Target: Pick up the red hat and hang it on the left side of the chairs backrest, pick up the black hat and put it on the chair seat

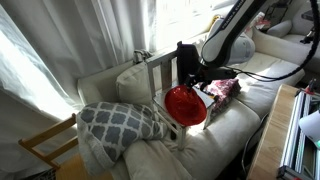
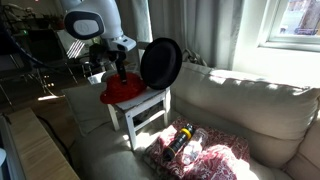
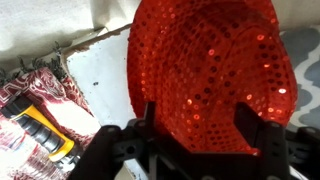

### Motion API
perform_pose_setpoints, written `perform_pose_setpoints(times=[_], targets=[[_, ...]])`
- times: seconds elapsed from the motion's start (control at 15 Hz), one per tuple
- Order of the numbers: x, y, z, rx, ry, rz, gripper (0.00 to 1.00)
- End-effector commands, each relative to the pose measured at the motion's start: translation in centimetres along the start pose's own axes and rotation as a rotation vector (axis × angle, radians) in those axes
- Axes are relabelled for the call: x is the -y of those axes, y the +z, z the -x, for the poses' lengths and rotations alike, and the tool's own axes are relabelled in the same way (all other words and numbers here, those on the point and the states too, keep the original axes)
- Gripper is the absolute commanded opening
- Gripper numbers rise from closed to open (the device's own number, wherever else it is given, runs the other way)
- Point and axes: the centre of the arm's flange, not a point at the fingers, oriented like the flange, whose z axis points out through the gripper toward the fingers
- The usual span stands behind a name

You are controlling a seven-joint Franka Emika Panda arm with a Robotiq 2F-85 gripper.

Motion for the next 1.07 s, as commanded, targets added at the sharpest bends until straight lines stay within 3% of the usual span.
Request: perform_pose_setpoints(times=[0.0,0.33,0.47,1.0], targets=[[0.3,1.9,-0.3,0.007,0.048,-0.02,0.49],[1.0,2.0,0.2,0.029,0.057,-0.012,0.12],[1.5,1.5,0.7,0.032,0.055,-0.002,0.01],[8.6,-3.2,6.4,0.03,0.025,-0.059,0.01]])
